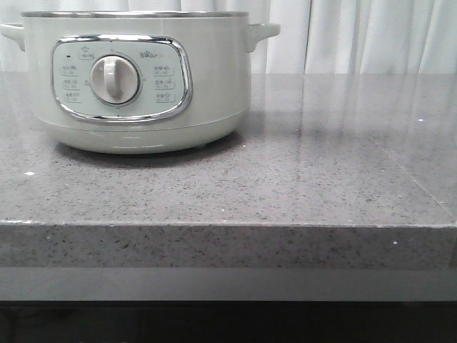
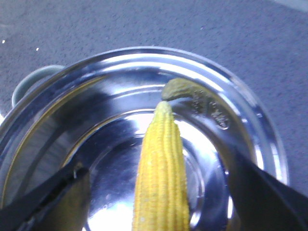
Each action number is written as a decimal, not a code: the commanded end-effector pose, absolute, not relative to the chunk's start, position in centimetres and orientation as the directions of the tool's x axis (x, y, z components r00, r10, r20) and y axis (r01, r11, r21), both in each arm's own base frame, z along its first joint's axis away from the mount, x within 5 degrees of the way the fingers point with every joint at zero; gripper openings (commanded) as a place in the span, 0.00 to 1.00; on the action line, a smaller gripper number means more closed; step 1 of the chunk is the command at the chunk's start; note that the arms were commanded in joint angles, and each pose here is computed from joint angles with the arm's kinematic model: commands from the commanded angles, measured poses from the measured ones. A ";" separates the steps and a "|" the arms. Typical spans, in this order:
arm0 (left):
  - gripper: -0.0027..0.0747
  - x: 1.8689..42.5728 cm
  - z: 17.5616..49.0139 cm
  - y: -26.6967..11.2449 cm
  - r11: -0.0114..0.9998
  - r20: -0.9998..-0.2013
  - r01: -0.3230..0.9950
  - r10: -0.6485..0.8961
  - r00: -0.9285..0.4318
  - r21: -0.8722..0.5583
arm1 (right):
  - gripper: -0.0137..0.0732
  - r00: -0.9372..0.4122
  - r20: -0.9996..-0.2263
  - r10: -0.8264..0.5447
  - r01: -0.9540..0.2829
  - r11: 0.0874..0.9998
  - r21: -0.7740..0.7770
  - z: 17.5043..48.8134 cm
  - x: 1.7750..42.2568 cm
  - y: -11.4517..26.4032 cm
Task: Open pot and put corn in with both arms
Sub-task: 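Carry the corn cob over the open pot with the right gripper, then open the right gripper to drop the corn into the pot, then lower the glass lid back onto the pot with the left gripper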
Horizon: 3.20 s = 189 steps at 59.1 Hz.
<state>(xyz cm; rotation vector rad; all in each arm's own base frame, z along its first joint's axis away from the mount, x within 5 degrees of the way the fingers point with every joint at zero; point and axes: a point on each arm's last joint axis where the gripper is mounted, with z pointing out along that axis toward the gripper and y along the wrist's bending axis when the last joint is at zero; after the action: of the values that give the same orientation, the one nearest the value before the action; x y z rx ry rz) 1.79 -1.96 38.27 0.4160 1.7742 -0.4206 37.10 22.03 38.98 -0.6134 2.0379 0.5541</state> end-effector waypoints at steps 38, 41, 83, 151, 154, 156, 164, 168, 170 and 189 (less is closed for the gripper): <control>0.18 1.7 40.6 -1.9 0.865 -0.996 0.495 -0.043 -0.080 -0.077 | 0.85 -0.116 -0.986 -0.123 -0.431 0.900 -0.062 47.8 24.6 9.6; 0.18 1.7 40.6 -1.9 0.865 -0.996 0.495 -0.043 -0.080 -0.077 | 0.85 -0.107 -0.987 -0.117 -0.424 0.904 -0.061 46.9 23.4 9.1; 0.18 1.7 40.6 -1.9 0.865 -0.996 0.495 -0.043 -0.080 -0.077 | 0.70 0.040 -0.998 -0.055 -0.389 0.919 -0.066 35.7 7.0 3.1; 0.18 19.3 47.4 -9.4 0.869 -0.960 0.494 0.115 -0.256 -0.027 | 0.08 0.073 -0.996 -0.044 -0.390 0.918 -0.070 34.4 5.2 2.5; 0.18 20.9 47.7 -10.1 0.869 -0.957 0.493 0.119 -0.265 -0.029 | 0.08 0.073 -0.996 -0.044 -0.390 0.918 -0.070 34.4 5.2 2.5; 0.18 22.1 47.9 -10.6 0.870 -0.957 0.493 0.119 -0.266 -0.029 | 0.08 0.073 -0.996 -0.044 -0.390 0.918 -0.070 34.4 5.2 2.5; 0.18 26.0 48.1 -12.2 0.872 -0.958 0.489 0.116 -0.263 -0.028 | 0.08 0.073 -0.996 -0.044 -0.390 0.918 -0.070 34.4 5.2 2.5; 0.18 27.9 47.8 -13.0 0.875 -0.961 0.484 0.109 -0.255 -0.029 | 0.08 0.073 -0.996 -0.044 -0.390 0.918 -0.070 34.4 5.2 2.5; 0.18 28.6 47.6 -13.3 0.876 -0.962 0.482 0.107 -0.253 -0.029 | 0.08 0.073 -0.996 -0.044 -0.390 0.918 -0.070 34.4 5.2 2.5; 0.19 32.7 45.1 -15.1 0.880 -0.958 0.473 0.104 -0.268 -0.036 | 0.08 0.073 -0.996 -0.044 -0.390 0.918 -0.070 34.4 5.2 2.5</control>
<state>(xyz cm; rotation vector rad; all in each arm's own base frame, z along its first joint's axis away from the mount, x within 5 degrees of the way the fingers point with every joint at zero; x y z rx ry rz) 33.51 -15.21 40.70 0.5079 2.0589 -0.3289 5.19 2.66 32.89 -0.3934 1.5741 0.2814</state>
